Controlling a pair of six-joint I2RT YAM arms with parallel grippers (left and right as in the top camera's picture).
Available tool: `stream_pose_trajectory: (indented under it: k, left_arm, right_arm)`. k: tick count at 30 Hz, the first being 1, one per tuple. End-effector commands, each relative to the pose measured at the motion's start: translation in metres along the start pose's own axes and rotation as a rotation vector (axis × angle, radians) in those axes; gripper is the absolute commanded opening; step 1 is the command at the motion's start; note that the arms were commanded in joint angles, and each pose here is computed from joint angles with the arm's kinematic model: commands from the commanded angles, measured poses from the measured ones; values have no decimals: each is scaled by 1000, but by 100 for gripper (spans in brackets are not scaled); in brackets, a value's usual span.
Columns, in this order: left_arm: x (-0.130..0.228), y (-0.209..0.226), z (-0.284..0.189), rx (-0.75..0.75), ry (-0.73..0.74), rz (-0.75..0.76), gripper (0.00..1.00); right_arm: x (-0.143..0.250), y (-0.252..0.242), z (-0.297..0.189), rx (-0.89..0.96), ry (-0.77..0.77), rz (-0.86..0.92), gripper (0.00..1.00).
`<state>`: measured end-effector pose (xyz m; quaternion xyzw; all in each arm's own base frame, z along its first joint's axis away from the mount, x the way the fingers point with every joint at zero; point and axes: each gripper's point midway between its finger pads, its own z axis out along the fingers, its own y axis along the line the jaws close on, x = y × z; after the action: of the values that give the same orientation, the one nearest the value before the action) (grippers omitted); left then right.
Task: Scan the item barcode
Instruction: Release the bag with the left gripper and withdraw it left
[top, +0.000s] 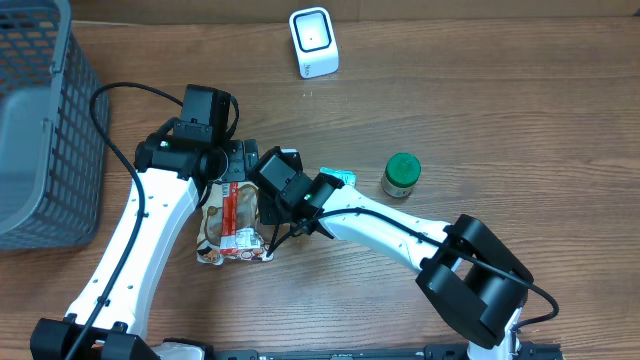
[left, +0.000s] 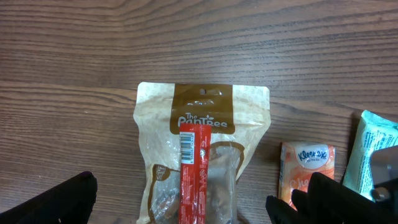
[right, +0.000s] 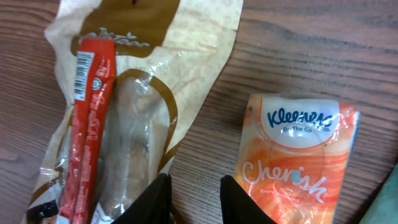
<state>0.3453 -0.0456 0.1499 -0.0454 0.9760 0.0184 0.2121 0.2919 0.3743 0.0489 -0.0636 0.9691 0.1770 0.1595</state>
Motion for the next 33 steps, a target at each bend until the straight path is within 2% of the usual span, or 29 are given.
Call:
stream_pose_trajectory:
  k: [1,7,20,33]
  left_arm:
    - [-5,1,-4,-5,-18,-7,100]
    - [-5,1,-4,-5,-18,-7,100]
    - [-5,1,-4,-5,-18,-7,100]
    - [-5,1,-4,-5,-18,-7,100]
  right_arm:
    - [1,4,7,-9,18,0,27]
    - [1,3,4,3,26,-6,27]
    - [-8,-28,-5,186,-17,-89,29]
    - [7,-42,19,235,0,-105,33]
